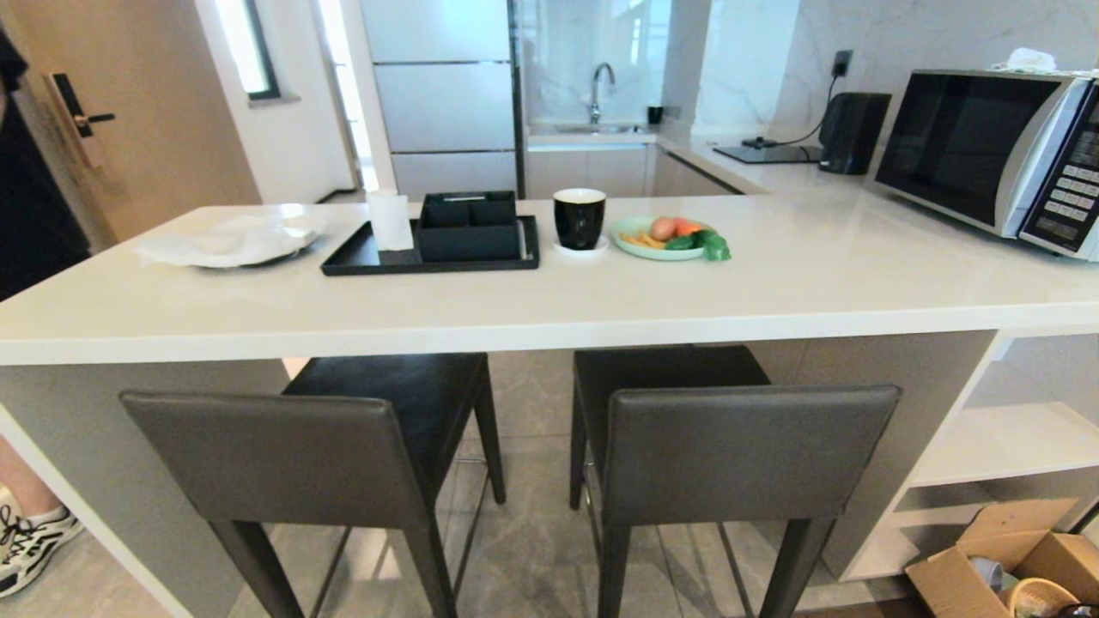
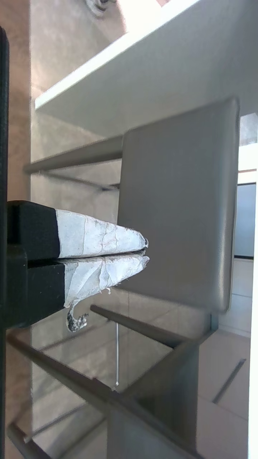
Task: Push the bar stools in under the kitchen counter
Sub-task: Pull the gray chair out from under the dining table
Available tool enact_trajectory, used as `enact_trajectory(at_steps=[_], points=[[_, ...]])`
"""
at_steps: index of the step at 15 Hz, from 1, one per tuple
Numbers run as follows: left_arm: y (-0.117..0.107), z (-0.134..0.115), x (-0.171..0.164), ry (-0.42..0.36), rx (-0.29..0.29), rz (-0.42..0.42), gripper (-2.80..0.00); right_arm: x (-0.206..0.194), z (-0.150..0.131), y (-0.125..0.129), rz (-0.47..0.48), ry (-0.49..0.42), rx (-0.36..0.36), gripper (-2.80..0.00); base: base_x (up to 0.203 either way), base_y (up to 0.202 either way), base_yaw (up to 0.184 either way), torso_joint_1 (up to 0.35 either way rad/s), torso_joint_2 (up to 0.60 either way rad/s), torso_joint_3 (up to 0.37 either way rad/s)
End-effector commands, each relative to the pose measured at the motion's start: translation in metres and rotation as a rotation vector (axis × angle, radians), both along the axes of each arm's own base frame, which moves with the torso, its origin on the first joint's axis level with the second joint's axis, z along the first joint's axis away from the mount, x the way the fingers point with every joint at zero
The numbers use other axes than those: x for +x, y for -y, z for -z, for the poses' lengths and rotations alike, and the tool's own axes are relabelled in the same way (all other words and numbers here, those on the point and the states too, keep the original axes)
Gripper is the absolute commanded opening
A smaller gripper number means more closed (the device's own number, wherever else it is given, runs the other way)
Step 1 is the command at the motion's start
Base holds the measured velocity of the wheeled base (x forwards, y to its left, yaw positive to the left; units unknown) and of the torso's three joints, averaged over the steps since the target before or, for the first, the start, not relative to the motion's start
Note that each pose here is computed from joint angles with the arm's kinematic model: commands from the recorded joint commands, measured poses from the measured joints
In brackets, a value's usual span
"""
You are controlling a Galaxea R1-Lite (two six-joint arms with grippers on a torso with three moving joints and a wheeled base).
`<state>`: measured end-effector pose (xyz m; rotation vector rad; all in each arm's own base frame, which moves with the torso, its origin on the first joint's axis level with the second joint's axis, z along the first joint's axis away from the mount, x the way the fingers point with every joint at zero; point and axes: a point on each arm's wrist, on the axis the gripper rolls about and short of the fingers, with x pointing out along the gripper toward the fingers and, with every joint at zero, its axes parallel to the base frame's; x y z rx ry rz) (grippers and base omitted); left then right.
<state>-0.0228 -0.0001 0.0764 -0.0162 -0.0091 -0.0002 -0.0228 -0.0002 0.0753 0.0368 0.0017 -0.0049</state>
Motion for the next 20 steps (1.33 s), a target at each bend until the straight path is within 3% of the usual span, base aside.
enact_trajectory(at_steps=[1,16,20], points=[[0.0000,0.0000,0.0001,-0.001,-0.001,0.000,-2.80,0.0001,0.0004,0.0000,-0.001,-0.001,0.000,-2.80,0.000,-0.197,-0.002,0.003,0.00,0.007],[0.0000,0.0000,0.0001,-0.001,-0.001,0.000,-2.80,0.0001,0.0004,0.0000,0.000,-0.001,0.000,-2.80,0.000,-0.193,0.002,0.002,0.00,0.003],[0.0000,0.0000,0.0001,-0.001,-0.001,0.000,-2.80,0.0001,0.0004,0.0000,-0.001,-0.001,0.000,-2.80,0.000,-0.067,0.002,0.001,0.00,0.002]])
